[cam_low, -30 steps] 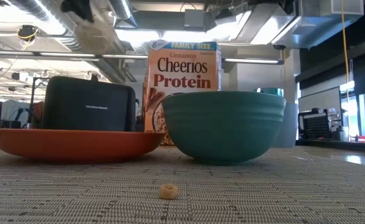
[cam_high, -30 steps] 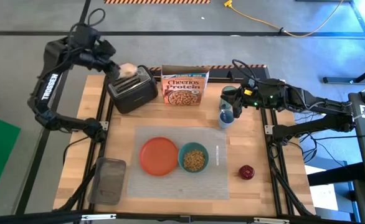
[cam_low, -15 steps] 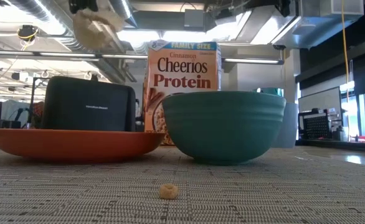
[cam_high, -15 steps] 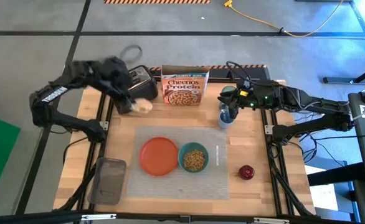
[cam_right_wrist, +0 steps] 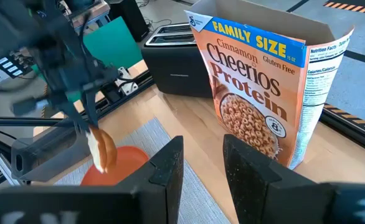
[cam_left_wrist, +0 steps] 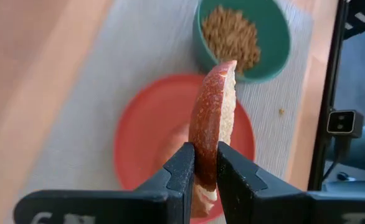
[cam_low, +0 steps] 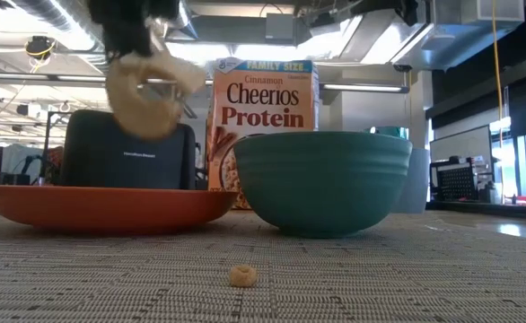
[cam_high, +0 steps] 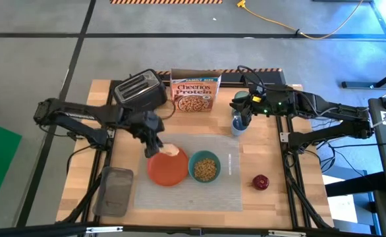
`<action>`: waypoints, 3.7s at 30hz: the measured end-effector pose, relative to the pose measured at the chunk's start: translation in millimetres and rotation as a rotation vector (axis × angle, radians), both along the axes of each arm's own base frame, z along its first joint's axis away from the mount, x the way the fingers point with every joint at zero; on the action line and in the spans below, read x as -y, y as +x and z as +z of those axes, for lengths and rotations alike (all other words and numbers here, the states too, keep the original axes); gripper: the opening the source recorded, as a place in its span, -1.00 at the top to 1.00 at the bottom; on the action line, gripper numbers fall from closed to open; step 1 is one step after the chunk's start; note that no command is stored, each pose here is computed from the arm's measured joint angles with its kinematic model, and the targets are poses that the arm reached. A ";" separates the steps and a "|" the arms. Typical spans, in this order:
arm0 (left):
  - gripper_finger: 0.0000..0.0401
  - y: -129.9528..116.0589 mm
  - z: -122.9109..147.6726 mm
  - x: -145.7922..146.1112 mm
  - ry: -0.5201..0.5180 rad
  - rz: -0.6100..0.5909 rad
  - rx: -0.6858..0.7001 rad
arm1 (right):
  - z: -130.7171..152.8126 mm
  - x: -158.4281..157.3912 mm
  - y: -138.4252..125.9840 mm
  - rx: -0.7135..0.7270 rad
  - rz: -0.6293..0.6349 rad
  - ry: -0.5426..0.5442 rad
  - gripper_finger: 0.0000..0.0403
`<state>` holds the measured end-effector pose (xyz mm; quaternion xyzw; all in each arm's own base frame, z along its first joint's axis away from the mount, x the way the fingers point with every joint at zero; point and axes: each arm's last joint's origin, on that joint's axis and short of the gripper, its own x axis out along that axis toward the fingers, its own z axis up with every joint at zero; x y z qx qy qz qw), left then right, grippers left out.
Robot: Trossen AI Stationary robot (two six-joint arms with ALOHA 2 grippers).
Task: Arrange a breakfast setting
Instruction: Put the toasted bread on the orange plate, then put the red apple on the orange plate
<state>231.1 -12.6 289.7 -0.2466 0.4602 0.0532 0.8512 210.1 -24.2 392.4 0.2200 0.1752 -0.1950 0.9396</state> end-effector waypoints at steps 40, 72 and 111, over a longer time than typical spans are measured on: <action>-0.04 7.8 -39.5 -6.4 0.056 0.144 0.132 | -18.8 5.9 -14.5 -0.252 -0.181 -0.087 -0.05; -0.02 18.6 16.6 -20.7 0.339 0.273 0.350 | -111.1 -104.7 -59.1 -0.780 -0.128 0.694 0.18; -0.02 -23.0 53.8 -53.6 0.584 0.376 0.453 | -149.7 -166.7 -51.5 -0.962 -0.268 0.841 0.18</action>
